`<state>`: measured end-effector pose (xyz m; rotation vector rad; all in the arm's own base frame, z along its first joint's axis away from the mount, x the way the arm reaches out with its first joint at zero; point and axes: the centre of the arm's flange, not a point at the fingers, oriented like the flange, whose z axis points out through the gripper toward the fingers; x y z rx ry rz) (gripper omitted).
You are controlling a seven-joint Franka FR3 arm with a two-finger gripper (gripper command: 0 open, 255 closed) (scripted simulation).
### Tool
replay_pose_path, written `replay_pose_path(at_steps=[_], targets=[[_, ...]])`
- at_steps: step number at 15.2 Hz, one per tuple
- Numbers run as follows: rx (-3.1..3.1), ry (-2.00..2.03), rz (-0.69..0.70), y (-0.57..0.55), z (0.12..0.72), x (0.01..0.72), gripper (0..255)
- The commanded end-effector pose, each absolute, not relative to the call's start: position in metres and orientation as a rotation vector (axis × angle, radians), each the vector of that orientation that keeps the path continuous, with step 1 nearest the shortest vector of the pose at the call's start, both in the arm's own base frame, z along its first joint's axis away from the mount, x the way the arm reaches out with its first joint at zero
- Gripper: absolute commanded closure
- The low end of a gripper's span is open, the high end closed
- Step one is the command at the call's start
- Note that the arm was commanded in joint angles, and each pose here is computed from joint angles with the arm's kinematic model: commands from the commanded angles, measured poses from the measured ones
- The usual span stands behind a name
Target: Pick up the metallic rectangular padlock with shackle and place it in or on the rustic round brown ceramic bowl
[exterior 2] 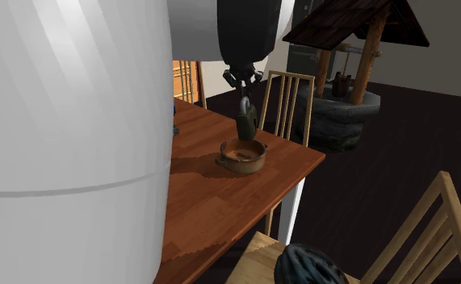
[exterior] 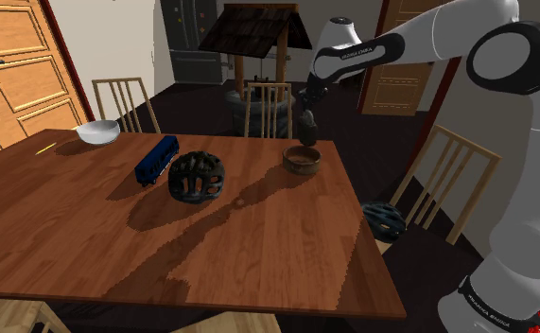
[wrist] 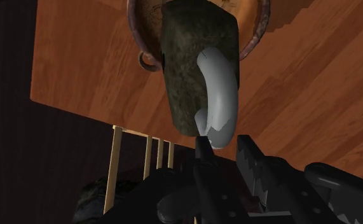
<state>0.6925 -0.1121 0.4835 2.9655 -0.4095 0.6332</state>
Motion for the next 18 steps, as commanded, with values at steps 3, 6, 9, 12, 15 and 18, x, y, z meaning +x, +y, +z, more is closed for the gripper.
replay_pose_path(at_steps=[3,6,9,12,15,18], targets=[[2.965,-0.409,0.636,-0.112,0.463,0.693,255],[2.965,-0.409,0.636,-0.112,0.448,0.693,255],[2.965,-0.409,0.636,-0.112,0.432,0.693,255],[2.965,-0.409,0.636,-0.112,0.416,0.693,255],[2.965,-0.409,0.636,-0.112,0.4,0.693,255],[2.965,-0.409,0.636,-0.112,0.386,0.693,255]])
